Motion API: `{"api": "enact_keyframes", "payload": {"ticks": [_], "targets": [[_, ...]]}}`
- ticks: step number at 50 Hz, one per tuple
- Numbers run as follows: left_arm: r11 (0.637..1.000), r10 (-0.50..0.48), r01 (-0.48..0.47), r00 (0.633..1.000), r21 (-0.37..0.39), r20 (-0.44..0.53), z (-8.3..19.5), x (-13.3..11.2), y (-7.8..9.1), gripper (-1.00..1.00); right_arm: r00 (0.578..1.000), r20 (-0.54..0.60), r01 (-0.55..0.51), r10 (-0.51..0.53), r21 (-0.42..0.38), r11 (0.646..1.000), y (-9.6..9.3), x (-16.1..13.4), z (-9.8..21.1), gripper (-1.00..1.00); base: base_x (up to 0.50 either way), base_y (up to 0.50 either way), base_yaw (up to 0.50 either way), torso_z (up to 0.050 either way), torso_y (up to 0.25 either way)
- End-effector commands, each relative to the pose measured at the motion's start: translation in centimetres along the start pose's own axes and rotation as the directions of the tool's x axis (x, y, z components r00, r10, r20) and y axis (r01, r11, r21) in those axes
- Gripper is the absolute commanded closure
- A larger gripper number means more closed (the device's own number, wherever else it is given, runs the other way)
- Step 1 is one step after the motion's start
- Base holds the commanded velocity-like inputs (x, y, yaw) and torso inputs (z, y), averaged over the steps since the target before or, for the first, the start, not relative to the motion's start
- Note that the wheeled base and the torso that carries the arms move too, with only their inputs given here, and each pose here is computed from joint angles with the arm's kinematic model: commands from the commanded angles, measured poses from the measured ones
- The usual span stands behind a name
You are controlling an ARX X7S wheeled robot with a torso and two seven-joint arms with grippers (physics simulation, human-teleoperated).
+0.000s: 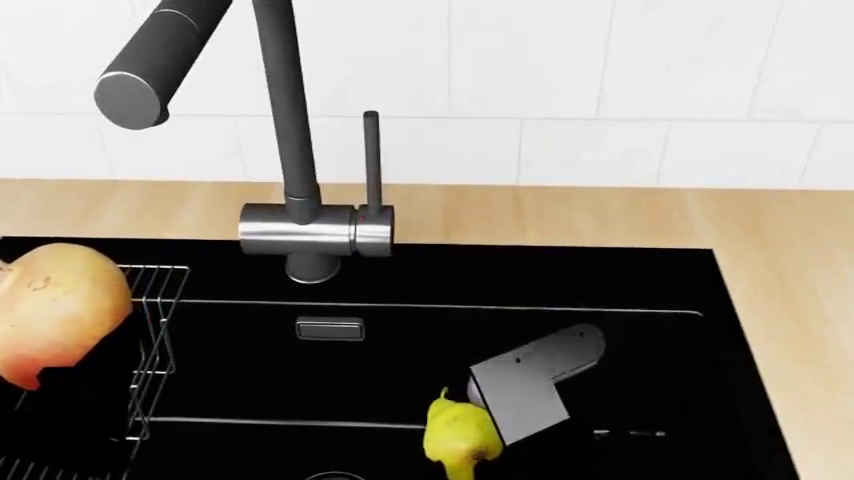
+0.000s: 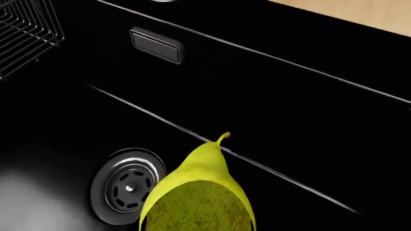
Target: There is a mixed pile of frozen fruits and vegetables on the counter. Locate all the frozen vegetables and place the items in a bowl on the counter. Take all the frozen fruits and defrost them in a running sink.
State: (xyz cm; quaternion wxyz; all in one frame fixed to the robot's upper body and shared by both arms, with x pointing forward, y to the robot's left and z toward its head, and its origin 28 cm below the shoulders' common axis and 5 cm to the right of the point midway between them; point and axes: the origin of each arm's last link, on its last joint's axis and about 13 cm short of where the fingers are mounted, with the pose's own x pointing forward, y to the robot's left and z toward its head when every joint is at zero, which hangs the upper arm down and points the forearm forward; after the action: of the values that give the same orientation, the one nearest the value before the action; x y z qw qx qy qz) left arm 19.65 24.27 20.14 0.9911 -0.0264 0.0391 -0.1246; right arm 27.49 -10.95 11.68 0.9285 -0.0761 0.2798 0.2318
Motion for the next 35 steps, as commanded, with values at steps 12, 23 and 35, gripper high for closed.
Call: {"api": "enact_keyframes", "payload": {"ticks": [12, 23, 35], "targets": [[1.0, 0.008, -0.007, 1.0, -0.016, 0.011, 0.1, 0.2, -0.1, 1.0, 0.994, -0.104, -0.012, 0.015, 0.027, 1.0, -0.3, 2.4, -2.9, 1.0, 0.0, 0.0, 0.0, 0.0, 0.0], [1.0, 0.0, 0.0, 1.0, -0.011, 0.008, 0.1, -0.1, -0.2, 1.0, 1.0, -0.013, 0.026, -0.026, -0.006, 1.0, -0.1, 0.8, -1.4, -1.0, 0.0, 0.0, 0.0, 0.0, 0.001], [1.0, -0.025, 0.025, 0.999, -0.002, -0.019, -0.6, 0.0, -0.5, 1.0, 0.945, 0.293, 0.134, -0.145, 0.058, 0.989, 0.4, -3.9, 2.0, -1.0, 0.0, 0.0, 0.0, 0.001, 0.0]]}}
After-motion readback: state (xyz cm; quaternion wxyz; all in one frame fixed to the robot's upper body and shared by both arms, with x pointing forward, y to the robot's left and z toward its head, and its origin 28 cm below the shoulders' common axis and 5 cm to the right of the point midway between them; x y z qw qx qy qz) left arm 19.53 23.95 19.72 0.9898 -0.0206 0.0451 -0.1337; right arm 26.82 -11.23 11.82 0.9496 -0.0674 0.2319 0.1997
